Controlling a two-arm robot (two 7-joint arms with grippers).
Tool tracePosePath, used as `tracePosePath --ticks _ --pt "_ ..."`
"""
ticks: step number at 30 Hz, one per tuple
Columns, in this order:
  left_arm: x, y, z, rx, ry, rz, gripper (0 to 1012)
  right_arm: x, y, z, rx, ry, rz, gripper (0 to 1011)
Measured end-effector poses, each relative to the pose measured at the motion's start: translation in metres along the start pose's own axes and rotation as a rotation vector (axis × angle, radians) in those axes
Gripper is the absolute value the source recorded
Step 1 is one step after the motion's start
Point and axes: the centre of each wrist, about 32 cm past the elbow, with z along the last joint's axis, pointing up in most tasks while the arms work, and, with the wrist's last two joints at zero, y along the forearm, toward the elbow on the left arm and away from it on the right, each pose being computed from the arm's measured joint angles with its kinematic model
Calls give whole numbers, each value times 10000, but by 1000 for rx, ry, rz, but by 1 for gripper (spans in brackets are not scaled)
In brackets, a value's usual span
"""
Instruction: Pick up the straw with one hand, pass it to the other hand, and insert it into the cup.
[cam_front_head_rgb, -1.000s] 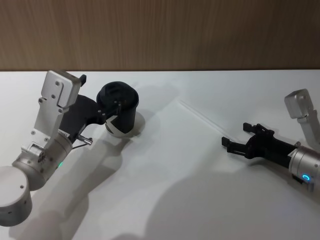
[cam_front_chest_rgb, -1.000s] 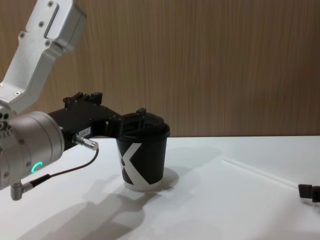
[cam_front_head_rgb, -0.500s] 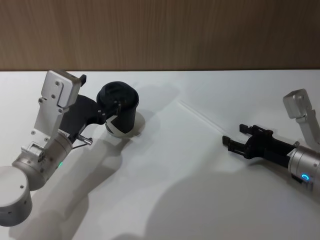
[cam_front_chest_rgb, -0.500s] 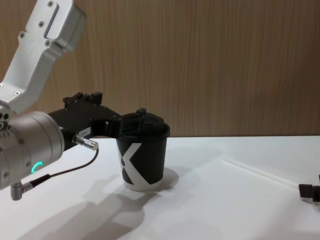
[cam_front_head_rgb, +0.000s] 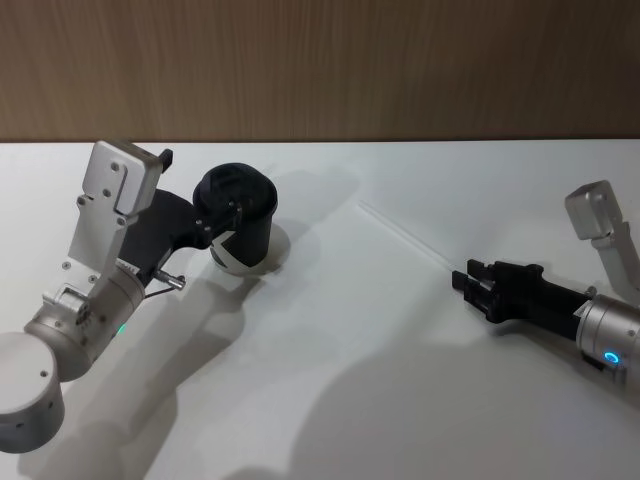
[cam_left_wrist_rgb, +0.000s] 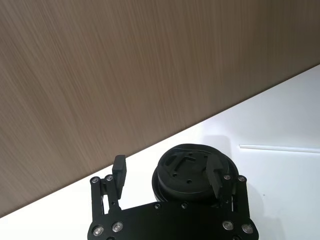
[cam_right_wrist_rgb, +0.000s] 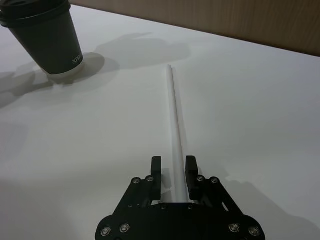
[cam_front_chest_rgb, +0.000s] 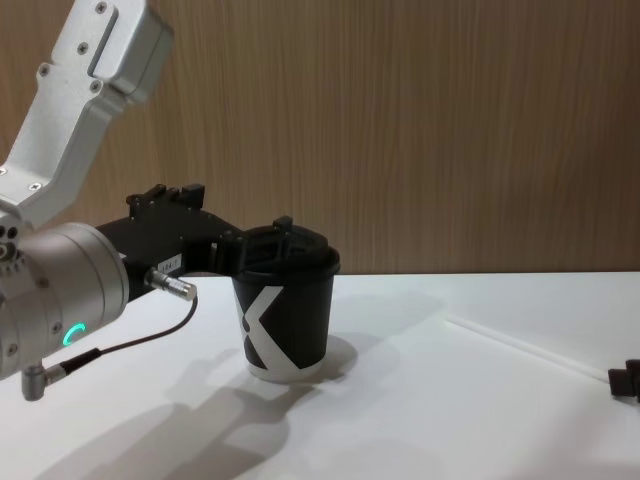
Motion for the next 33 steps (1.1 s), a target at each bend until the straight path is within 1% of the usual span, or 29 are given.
tracePosePath --ticks 1,4,5,6,8,9,17,26,30,33 --pt "0 0 0 0 0 0 1003 1 -1 0 -1 1 3 342" --pt "0 0 0 0 0 0 1003 4 -5 -2 -3 5 18 225" --pt "0 0 0 0 0 0 1002 4 -6 -3 -4 6 21 207" --pt "0 0 0 0 0 0 1003 7 -10 -5 -5 8 28 148" --pt "0 0 0 0 0 0 1003 9 -12 -7 -6 10 35 115" --pt "0 0 0 0 0 0 1003 11 -15 -7 -6 11 42 65" --pt "0 0 0 0 0 0 1003 17 -29 -17 -8 20 70 7" --pt "0 0 0 0 0 0 1003 11 -39 -22 0 23 84 0" --pt "0 0 0 0 0 0 1003 14 -44 -6 19 24 85 0" --pt "0 0 0 0 0 0 1002 24 -55 29 56 31 77 0"
